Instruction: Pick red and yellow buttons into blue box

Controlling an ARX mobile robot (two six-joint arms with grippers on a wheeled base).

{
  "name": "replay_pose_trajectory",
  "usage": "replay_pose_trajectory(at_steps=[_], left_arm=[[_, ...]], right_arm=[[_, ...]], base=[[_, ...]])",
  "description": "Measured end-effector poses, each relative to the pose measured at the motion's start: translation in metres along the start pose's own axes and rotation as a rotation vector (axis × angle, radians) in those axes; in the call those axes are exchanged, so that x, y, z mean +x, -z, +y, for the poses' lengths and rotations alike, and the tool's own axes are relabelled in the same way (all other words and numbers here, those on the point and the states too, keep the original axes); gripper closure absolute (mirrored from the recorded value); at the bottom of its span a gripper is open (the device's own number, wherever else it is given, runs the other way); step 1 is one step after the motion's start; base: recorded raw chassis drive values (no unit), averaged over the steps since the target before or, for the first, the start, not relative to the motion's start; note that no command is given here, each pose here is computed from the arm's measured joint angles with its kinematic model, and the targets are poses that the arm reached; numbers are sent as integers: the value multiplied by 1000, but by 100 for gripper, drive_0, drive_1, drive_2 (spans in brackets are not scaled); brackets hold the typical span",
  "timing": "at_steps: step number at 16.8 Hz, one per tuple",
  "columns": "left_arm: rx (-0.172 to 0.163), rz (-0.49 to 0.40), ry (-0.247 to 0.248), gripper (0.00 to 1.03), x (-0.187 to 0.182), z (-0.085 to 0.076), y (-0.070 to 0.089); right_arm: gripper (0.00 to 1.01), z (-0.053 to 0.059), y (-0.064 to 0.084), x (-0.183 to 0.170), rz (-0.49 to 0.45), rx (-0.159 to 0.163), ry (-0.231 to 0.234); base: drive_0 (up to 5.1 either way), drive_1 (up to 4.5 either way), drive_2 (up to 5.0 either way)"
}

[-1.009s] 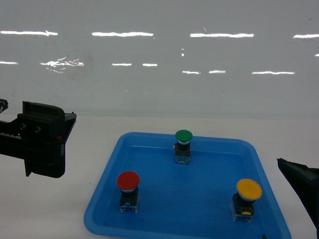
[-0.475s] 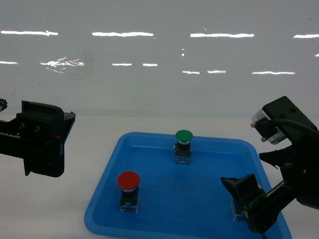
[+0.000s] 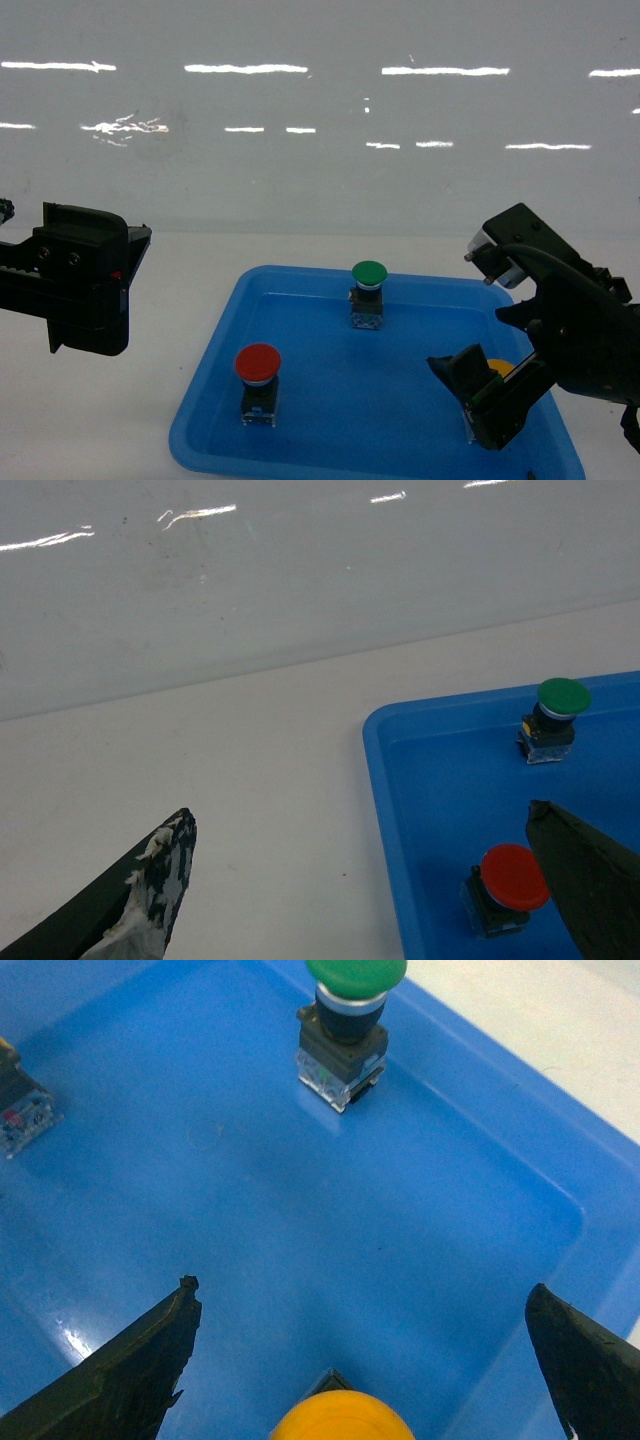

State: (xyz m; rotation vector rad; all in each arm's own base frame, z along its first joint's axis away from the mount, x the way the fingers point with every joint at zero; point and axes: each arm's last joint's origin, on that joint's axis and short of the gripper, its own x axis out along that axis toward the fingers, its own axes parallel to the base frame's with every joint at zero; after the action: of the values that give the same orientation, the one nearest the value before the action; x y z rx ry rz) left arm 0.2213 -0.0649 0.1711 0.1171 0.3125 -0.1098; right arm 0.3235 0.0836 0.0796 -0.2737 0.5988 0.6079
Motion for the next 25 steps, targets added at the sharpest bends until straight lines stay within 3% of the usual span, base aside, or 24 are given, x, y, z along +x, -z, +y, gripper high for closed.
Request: replay_pose_trajectory(at_steps=[4,9,12,15,22,23,25], left_arm=[[0,0,0,5,0,0,0],[0,0,0,5,0,0,0],[0,0,0,5,0,0,0],[0,0,0,5,0,0,0],[0,0,0,5,0,0,0],[0,0,0,5,0,0,0],[0,0,0,5,0,0,0]], right_arm=[[3,-5,3,21,67,-32,-27],[3,10,13,40,112,-117,-62],[3,16,15,44,108,-147,-52],[3,16,21,44,116,-150,-23],[70,22,26,40,126,-165,20],[74,22,26,39,128,-165,26],[75,22,27,38,126,-161,40]], base=[[0,0,0],[0,0,0],[0,0,0],[0,0,0],[0,0,0],[0,0,0],[0,0,0]])
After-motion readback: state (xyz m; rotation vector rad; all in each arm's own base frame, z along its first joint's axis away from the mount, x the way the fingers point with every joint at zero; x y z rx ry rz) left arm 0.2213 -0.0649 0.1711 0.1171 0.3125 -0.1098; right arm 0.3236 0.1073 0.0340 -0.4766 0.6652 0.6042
